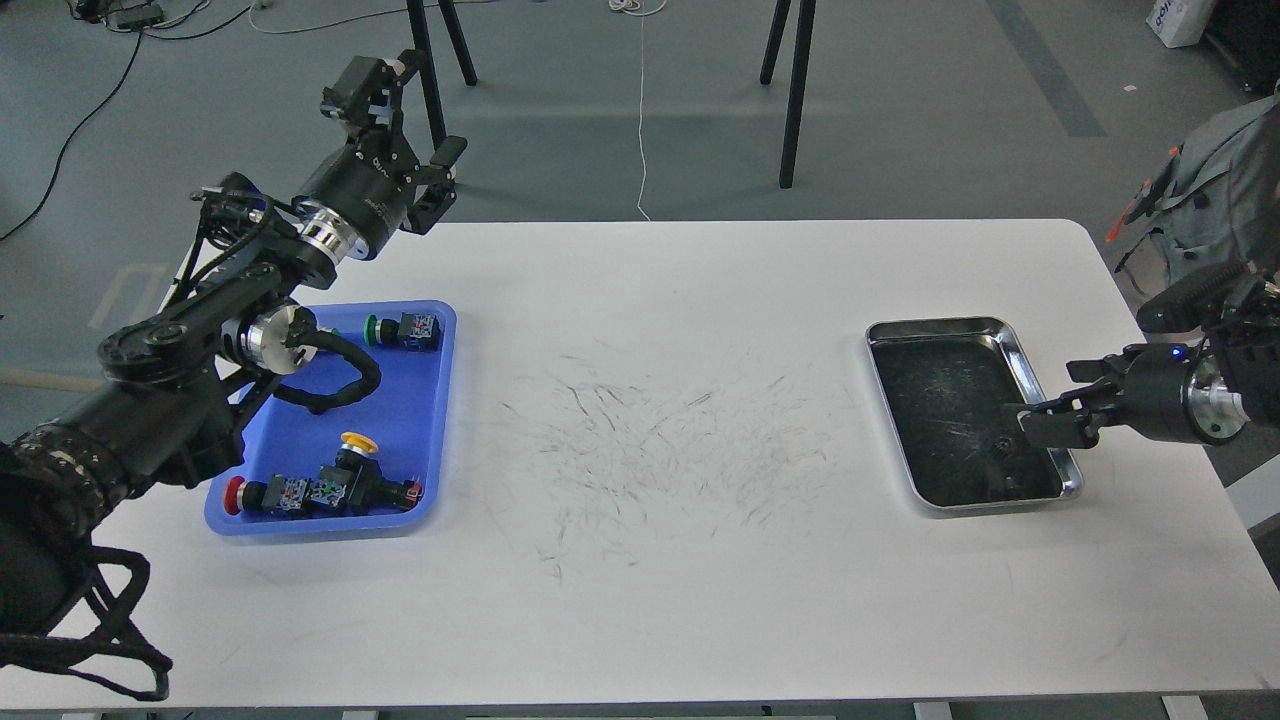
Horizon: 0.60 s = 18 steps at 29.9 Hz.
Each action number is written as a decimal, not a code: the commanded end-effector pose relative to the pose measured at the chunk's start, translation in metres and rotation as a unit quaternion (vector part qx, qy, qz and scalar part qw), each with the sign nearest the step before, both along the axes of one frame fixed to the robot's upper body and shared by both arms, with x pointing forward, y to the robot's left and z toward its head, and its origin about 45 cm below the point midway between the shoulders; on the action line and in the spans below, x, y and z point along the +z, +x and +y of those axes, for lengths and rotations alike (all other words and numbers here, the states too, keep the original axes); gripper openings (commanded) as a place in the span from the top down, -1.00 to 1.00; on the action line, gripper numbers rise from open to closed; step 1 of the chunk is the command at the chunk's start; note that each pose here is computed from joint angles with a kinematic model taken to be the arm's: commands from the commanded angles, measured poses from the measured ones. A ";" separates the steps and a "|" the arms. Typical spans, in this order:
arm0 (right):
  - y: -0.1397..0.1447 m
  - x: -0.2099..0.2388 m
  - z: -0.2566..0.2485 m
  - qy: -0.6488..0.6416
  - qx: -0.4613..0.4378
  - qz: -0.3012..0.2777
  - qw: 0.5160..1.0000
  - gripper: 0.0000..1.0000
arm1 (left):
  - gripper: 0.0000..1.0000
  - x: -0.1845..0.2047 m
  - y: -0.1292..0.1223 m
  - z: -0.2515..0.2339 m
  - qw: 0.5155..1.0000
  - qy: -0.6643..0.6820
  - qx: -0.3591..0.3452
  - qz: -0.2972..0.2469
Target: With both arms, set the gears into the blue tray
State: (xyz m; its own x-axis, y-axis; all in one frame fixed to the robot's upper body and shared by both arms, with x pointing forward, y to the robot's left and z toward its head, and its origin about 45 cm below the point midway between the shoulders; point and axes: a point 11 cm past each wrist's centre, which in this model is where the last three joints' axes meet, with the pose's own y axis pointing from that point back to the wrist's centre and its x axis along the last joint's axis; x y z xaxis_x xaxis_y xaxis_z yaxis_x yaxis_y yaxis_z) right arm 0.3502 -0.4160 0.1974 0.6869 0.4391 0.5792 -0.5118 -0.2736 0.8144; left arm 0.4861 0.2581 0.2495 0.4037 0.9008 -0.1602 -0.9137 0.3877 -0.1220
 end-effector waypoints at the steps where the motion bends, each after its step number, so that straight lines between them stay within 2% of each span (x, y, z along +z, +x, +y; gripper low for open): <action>1: -0.004 -0.019 0.002 -0.014 0.012 0.020 1.000 -0.94 | -0.98 0.001 0.000 0.001 1.000 0.000 0.001 -0.001; 8: 0.005 -0.031 0.002 -0.033 0.025 0.024 0.999 -0.92 | -0.98 0.000 0.000 0.003 1.000 0.001 0.003 0.000; 18: 0.003 -0.047 0.007 -0.037 0.032 0.035 0.998 -0.86 | -0.99 -0.003 0.000 0.003 1.000 0.001 0.006 0.003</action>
